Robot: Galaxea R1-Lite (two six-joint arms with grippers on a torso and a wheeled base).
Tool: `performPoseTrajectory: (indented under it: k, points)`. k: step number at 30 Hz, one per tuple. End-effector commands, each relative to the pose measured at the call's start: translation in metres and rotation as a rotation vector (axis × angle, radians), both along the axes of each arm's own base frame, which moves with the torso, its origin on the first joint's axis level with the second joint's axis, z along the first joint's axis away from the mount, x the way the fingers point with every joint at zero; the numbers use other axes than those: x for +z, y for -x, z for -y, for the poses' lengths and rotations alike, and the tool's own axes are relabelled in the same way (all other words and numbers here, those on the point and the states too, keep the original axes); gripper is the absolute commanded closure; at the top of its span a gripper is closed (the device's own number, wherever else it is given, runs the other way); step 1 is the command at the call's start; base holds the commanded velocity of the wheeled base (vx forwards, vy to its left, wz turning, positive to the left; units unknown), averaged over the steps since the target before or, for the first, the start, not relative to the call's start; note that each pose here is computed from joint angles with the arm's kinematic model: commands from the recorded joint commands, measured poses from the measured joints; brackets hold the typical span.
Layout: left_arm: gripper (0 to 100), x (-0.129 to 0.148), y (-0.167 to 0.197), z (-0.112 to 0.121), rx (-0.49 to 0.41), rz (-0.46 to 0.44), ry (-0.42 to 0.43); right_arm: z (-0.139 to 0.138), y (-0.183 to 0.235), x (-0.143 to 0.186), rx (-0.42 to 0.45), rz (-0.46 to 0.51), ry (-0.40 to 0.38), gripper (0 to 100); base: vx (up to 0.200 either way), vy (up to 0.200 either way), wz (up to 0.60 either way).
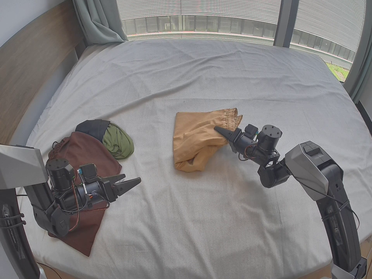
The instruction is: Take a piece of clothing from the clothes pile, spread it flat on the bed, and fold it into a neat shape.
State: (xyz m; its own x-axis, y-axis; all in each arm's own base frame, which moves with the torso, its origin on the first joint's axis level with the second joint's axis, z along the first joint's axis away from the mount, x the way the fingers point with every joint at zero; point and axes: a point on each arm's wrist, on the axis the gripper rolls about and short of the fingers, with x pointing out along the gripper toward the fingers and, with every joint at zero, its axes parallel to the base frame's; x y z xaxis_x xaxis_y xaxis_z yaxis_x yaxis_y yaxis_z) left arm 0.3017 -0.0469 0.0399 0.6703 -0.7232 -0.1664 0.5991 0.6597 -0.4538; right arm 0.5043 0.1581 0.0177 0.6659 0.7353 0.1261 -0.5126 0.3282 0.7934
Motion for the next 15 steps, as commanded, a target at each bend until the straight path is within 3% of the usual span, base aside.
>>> performPoseTrajectory:
  k: [1,15]
  points:
    - [0,0.000,0.000,0.000,-0.002,0.001,0.000,0.013,0.016,-0.027,-0.016,-0.053,0.018,100,0.000,0.000,0.00]
    - [0,0.000,-0.001,0.001,-0.003,0.004,0.001,0.023,0.016,-0.034,-0.043,-0.049,0.014,100,0.000,0.000,0.00]
